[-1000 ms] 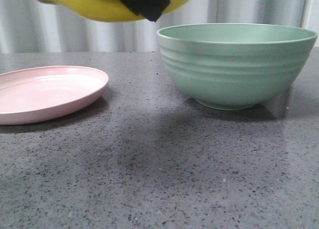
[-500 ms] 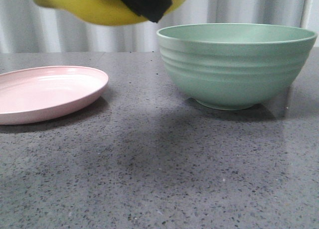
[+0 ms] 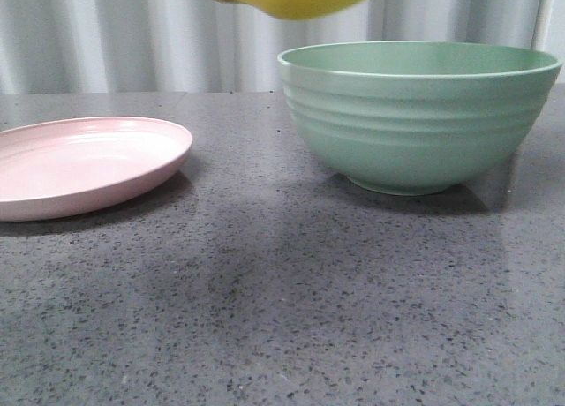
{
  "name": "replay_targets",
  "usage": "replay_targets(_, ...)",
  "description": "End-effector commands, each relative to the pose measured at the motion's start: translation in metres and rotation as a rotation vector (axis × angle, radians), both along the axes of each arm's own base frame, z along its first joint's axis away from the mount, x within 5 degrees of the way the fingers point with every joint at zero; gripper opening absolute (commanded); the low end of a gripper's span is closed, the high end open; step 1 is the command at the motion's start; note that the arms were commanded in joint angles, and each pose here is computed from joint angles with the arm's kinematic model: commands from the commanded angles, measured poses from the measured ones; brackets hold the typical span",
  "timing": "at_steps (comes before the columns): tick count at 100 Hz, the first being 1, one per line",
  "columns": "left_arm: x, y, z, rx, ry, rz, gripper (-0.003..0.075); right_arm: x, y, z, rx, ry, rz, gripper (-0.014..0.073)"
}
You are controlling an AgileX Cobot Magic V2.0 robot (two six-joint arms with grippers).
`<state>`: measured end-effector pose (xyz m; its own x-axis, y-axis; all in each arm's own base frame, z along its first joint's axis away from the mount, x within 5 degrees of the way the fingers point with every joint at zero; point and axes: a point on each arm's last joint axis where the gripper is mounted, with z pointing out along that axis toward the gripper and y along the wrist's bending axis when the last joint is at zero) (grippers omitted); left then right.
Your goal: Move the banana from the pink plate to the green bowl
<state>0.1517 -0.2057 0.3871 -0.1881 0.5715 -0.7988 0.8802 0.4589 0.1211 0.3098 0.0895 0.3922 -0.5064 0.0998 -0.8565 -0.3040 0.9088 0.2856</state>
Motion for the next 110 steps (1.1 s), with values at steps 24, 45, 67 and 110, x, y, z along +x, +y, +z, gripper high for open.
replay_targets(24, -0.003, 0.003, 0.024, -0.112, -0.079, 0.004, 0.036, 0.021, -0.033, 0.006, -0.065, -0.098, -0.127, -0.0016)
replay_targets(45, -0.003, 0.003, 0.024, -0.113, -0.077, 0.004, 0.036, 0.038, -0.03, -0.019, -0.089, -0.008, -0.112, 0.0269)
replay_targets(67, -0.003, 0.002, 0.024, -0.116, -0.077, 0.004, 0.036, 0.041, -0.029, -0.028, -0.095, 0.031, -0.102, 0.0308)
replay_targets(110, -0.005, 0.005, 0.027, -0.148, -0.046, 0.03, 0.018, 0.01, -0.033, 0.001, -0.149, 0.002, -0.069, 0.0239)
